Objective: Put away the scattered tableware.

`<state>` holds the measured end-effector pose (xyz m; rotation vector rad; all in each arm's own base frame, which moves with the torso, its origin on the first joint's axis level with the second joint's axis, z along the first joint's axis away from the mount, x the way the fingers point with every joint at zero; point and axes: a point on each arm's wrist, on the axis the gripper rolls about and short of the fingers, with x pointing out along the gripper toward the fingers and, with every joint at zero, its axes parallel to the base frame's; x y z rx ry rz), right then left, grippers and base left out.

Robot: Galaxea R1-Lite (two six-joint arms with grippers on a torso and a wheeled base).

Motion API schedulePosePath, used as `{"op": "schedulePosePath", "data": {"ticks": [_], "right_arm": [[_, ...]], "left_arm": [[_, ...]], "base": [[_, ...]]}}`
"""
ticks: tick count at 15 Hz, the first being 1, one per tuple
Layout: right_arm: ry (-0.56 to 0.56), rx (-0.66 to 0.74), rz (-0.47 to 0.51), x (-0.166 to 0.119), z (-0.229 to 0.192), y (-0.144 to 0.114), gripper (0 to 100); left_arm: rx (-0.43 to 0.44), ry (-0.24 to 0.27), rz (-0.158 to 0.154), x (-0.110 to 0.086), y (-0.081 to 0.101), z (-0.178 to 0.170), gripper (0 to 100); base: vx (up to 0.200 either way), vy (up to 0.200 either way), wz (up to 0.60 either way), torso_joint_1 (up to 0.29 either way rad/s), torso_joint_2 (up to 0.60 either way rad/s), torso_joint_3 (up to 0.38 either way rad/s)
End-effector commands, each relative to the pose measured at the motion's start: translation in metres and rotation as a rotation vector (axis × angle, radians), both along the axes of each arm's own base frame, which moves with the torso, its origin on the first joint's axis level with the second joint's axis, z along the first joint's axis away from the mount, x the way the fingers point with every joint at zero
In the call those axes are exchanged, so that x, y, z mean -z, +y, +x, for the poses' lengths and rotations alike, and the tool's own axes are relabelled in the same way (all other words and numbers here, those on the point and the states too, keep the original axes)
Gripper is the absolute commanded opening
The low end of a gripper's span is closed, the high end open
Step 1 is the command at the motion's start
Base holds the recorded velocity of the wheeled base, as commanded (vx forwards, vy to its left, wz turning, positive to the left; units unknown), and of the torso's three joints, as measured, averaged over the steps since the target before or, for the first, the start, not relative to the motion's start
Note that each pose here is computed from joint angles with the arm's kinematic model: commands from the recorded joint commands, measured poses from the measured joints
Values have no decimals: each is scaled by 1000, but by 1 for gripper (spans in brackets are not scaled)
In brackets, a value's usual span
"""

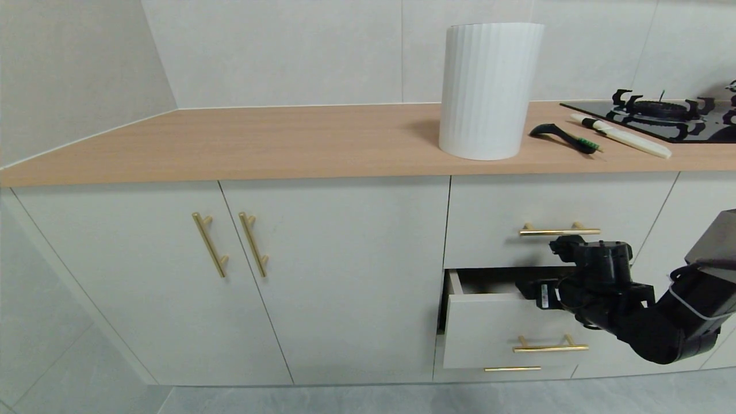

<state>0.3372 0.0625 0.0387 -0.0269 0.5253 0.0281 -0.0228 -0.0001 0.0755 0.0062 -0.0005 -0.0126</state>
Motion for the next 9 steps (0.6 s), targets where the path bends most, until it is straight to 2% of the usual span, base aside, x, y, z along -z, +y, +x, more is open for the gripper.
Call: {"op": "schedulePosePath", "data": {"ticks": [1, 4, 9], "right_arm": [[33, -2, -10, -5, -6, -1, 100], [62, -5, -16, -12, -12, -2, 100], [173, -37, -44, -30, -31, 0, 100]], "left_arm": [[0, 0, 0, 0, 0, 0, 100], [0, 0, 0, 0, 0, 0, 100], [0, 0, 0, 0, 0, 0, 100]], "base": [[0, 0, 0, 0, 0, 0], [0, 0, 0, 0, 0, 0], [0, 0, 0, 0, 0, 0]]}}
